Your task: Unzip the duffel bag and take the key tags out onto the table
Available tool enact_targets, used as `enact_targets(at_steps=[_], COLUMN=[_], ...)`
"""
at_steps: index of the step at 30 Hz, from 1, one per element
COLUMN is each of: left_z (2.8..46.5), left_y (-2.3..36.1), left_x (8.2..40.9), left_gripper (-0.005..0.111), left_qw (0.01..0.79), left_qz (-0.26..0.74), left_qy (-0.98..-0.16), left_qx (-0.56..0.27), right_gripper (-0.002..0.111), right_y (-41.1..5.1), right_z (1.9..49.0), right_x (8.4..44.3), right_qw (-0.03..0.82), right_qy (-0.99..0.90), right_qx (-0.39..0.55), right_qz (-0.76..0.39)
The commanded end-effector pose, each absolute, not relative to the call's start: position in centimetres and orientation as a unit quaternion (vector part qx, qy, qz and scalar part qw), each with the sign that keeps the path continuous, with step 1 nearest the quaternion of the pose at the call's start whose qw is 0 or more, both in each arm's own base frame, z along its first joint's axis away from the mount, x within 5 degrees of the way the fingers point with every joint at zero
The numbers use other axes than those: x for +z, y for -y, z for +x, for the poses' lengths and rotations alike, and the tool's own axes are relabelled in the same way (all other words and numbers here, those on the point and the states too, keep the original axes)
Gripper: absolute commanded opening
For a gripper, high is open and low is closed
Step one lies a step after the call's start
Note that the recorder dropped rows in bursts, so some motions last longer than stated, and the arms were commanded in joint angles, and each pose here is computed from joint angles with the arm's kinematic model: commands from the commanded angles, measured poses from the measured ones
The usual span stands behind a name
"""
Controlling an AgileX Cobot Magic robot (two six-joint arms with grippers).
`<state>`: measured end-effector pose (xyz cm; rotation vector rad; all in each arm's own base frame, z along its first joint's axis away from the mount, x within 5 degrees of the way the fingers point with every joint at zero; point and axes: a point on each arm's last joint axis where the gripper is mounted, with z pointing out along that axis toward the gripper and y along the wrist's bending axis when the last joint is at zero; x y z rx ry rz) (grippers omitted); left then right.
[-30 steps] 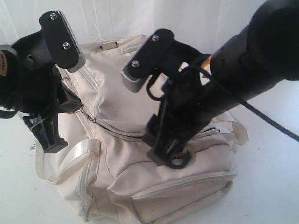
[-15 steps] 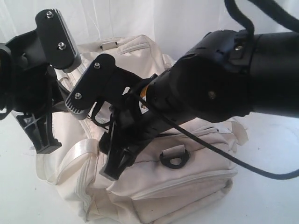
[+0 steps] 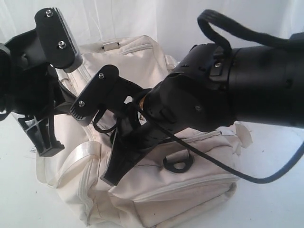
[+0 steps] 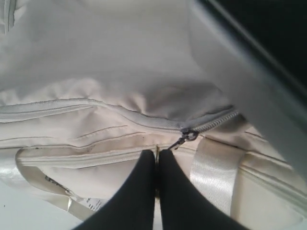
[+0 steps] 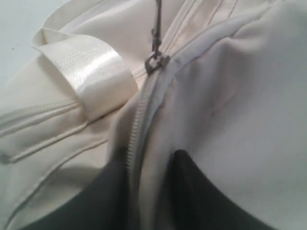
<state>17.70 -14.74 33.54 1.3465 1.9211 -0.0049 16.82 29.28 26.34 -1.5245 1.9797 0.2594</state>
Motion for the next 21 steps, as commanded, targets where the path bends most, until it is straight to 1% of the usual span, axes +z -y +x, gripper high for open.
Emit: enact_targets(at_steps=[1,4,8,15,21], left_z=[18.6,19.3,19.6,21.0,21.3], left_y=[15.1,15.4,15.4,13.6,13.3], left_x=[32.4,31.1,30.9,30.9,30.9], left_gripper=[0.0,0.0,0.0,0.0,0.0], left_qw=[0.4,0.401,0.406,0.42,0.423], left_qz=[0.503,0.502,0.504,0.452,0.444], left_qy=[-0.766,-0.766,-0.762,-0.787,-0.79], left_qx=[-0.013,-0.013,-0.004,0.004,0.007], right_gripper=[0.0,0.0,0.0,0.0,0.0], right_y=[-28.7,-28.3,-27.5,-25.5,-23.7], right_z=[16.4,16.1,15.7,14.6,13.7], right_x=[25.8,25.5,24.9,23.9,23.9], right_qw=[0.266,0.238,0.198,0.18,0.174], right_qy=[-0.778,-0.787,-0.797,-0.8,-0.804], right_qx=[0.094,0.084,0.065,0.056,0.053], right_qz=[-0.561,-0.563,-0.567,-0.57,-0.566])
